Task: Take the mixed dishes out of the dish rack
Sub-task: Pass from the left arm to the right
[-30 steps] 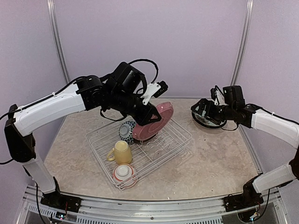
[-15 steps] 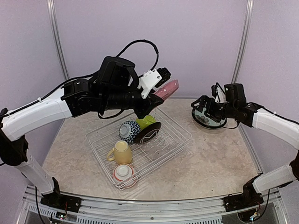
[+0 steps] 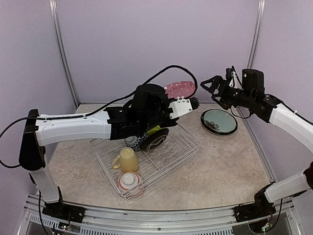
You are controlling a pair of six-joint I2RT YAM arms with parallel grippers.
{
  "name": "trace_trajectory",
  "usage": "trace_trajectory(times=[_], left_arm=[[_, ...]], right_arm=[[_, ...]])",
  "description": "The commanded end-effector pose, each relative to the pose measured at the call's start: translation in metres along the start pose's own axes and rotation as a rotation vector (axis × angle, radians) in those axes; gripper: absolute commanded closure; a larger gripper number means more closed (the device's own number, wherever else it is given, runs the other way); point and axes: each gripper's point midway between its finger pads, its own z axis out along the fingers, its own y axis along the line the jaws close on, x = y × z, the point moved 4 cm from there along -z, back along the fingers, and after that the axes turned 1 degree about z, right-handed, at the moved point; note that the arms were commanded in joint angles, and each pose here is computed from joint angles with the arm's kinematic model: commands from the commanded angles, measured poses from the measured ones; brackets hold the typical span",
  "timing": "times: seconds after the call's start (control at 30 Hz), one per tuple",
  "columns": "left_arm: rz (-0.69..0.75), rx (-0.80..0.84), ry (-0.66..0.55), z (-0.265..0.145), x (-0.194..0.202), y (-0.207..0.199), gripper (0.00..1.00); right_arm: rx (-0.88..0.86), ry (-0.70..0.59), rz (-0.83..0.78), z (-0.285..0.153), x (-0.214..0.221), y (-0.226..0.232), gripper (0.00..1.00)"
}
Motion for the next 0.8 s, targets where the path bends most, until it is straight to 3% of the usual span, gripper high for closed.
trace_trajectory(times=[0.0, 0.2, 0.33, 0.57, 0.77], left_arm=[[0.022, -0.206, -0.081, -0.007, -0.024, 0.049, 1.00], [0.074, -0.221, -0.072, 0.006, -0.027, 0.042, 1.00], [0.135, -0.243, -0.056, 0.015, -0.028, 0.032, 1.00], [0.169, -0.213, -0.035, 0.020, -0.027, 0.019, 1.00], [0.180, -0.187, -0.010, 0.026, -0.025, 0.011, 1.00]], right_arm=[[-0.048, -0.007, 0.026, 0.003, -0.007, 0.022, 0.00], [-0.058, 0.046, 0.073, 0.026, 0.007, 0.027, 0.00], [-0.069, 0.091, 0.115, 0.044, 0.021, 0.024, 0.06], [-0.107, 0.111, 0.178, 0.059, 0.031, 0.017, 0.37], [-0.154, 0.116, 0.252, 0.068, 0.041, 0.010, 0.53]])
